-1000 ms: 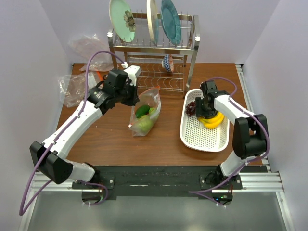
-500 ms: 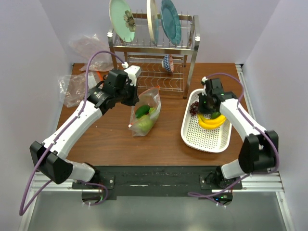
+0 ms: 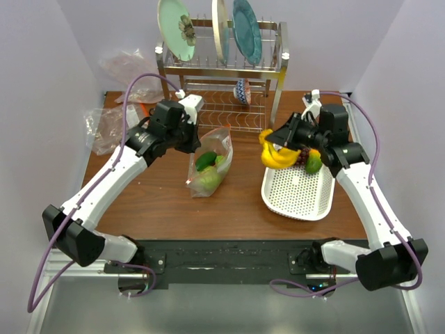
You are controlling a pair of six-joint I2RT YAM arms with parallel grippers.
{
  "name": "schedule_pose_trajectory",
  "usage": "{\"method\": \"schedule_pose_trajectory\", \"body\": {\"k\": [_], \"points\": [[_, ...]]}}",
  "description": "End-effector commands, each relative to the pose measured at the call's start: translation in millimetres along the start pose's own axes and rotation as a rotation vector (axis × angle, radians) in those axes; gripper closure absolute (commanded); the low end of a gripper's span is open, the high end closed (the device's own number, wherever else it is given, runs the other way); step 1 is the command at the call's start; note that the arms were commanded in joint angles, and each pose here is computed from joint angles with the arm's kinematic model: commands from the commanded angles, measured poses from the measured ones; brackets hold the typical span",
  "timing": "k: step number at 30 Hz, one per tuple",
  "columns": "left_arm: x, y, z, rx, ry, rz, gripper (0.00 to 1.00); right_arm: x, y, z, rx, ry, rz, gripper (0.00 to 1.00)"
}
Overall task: Place the food in the zip-top bag and seal the zipper
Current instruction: Pick up the fake fruit from the bin, then place the fake fruit in the zipper food storage bag.
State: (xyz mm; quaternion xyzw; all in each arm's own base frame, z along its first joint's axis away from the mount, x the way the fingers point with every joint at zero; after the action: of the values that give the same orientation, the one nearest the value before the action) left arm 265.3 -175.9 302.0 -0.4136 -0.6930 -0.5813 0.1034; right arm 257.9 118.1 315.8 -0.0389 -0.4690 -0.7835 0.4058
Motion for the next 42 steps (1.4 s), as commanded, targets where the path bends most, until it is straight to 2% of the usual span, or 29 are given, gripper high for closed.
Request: {"method": "schedule_pose_trajectory", "body": {"k": [1,7,14,19,23,31,37,42], "points": [[18,16,-6,0.002,-0.036,-0.094,1.0,5,30,60,-0.186,0.459,-0.085,1.0],[19,15,-6,0.009,-0.038,-0.098,1.0,14,43,115,-0.218,0.654,-0.101,1.0],[21,12,-6,0.019,-0.049,-0.109,1.0,32,50,159,-0.366,0.872,-0.153,1.0],[21,9,-5,0.021,-0.052,-0.111,1.0,32,48,172,-0.45,0.923,-0.13,1.0],[22,10,-6,0.024,-0.055,-0.119,1.0,19,35,176,-0.493,0.954,-0.062,1.0],[25,11,-6,0.023,-0.06,-0.127,1.0,-12,15,160,-0.55,0.881,-0.026,1.0],[27,11,-6,0.024,-0.057,-0.128,1.0,-36,4,147,-0.531,0.786,-0.024,1.0],[28,10,-6,0.021,-0.057,-0.13,1.0,-65,-1,138,-0.391,0.689,-0.012,1.0]]}}
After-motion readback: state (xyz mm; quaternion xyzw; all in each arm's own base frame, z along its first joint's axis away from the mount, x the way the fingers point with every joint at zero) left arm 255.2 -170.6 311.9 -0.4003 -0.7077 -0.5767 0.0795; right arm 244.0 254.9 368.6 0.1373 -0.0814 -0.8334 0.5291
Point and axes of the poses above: each gripper's point midway between its finger pads, its own x axis back along the fingers, its own z axis along the line the jaws close on, y = z × x, the point moved 8 cm from there along x, back along the fingers, and after that the axes turned 7 degrees about x, right-handed, at the moved point
